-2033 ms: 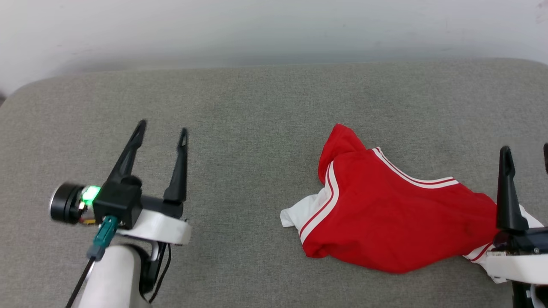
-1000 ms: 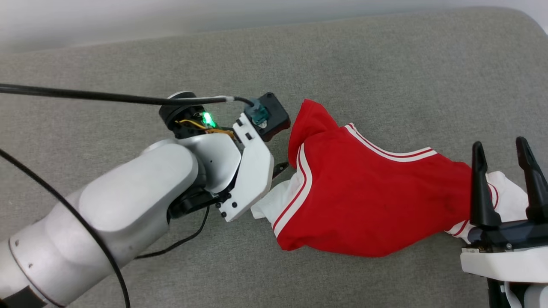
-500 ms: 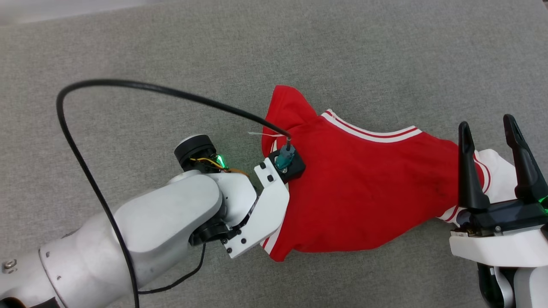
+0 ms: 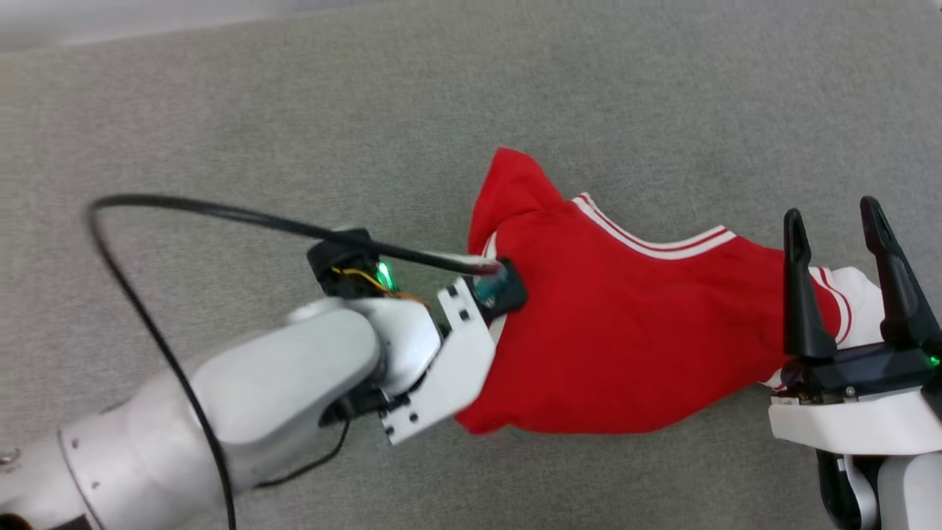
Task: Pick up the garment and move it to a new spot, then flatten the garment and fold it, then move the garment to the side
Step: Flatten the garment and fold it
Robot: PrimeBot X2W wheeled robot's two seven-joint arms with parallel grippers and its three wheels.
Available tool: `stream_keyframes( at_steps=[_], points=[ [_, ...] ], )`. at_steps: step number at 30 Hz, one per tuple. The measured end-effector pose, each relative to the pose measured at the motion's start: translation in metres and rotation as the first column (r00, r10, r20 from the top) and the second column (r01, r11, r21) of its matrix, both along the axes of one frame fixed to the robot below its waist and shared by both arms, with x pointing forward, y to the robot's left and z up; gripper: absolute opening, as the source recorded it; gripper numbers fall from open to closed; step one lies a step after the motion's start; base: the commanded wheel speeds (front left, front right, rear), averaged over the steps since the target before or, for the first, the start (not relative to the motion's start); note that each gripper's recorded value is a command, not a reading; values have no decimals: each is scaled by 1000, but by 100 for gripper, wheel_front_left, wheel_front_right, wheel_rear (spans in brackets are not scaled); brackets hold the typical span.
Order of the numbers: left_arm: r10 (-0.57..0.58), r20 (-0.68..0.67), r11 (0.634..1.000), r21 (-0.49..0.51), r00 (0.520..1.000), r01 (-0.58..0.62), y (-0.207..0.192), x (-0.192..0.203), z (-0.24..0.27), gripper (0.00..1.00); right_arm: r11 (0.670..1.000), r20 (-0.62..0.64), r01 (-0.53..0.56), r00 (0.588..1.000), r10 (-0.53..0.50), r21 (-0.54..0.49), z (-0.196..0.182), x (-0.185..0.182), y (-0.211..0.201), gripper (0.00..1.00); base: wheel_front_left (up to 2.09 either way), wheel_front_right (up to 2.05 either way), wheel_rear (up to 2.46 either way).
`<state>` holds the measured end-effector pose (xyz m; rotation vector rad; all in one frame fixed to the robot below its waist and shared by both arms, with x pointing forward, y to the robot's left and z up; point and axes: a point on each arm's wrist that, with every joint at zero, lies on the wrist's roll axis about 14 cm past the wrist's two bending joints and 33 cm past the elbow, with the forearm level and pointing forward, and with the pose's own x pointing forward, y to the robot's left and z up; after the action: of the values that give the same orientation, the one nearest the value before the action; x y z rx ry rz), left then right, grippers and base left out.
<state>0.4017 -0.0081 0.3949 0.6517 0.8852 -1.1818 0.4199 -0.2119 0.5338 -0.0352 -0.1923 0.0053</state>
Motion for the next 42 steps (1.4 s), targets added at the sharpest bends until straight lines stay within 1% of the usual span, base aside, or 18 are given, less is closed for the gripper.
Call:
stream_keyframes(
  at_steps=[3,6,10,13,17,20,21,24,28,29,30,31,36,42],
  points=[
    [55,98,994,-96,994,-46,6,23,25,0,1000,9,-9,1000,8,6,4,-4,3,100,0,0,0],
    [133,173,983,-150,976,-107,29,42,44,0,1000,19,-16,1000,16,13,7,-6,6,100,0,0,0],
    [271,264,954,-203,926,-221,74,67,67,0,999,21,-38,999,37,22,7,-8,14,100,0,0,0],
    [372,295,923,-220,880,-316,110,73,74,0,998,23,-58,998,57,28,8,-7,22,100,0,0,0],
    [477,295,879,-172,828,-446,161,65,58,0,996,23,-87,996,86,37,6,-2,32,100,0,0,0],
    [546,244,837,-129,801,-531,188,49,32,0,995,11,-95,995,95,40,1,0,35,100,0,0,0],
    [595,197,802,-74,780,-593,208,34,5,0,994,-4,-97,995,97,42,-4,2,35,100,0,0,0],
    [631,119,775,-49,767,-630,208,16,-17,0,995,-17,-93,995,93,41,-9,2,34,100,0,0,0],
    [644,85,764,-47,760,-643,203,11,-25,0,995,-27,-88,996,90,39,-11,1,32,100,0,0,0],
    [647,84,762,-53,758,-645,202,12,-24,8,995,-27,-88,996,89,39,-11,1,32,100,0,0,0],
    [650,85,760,-60,755,-647,201,12,-23,73,996,-26,-86,996,87,39,-11,0,32,100,0,0,0],
    [652,89,758,-72,753,-648,199,14,-21,100,996,-25,-85,996,86,39,-10,0,31,100,0,0,0],
    [642,130,766,-146,755,-626,190,26,5,100,996,-21,-85,996,86,40,-7,-7,31,100,0,0,0],
    [637,249,768,-286,730,-573,185,60,72,100,995,-8,-89,996,90,46,-2,-12,34,100,0,0,0]
  ],
)
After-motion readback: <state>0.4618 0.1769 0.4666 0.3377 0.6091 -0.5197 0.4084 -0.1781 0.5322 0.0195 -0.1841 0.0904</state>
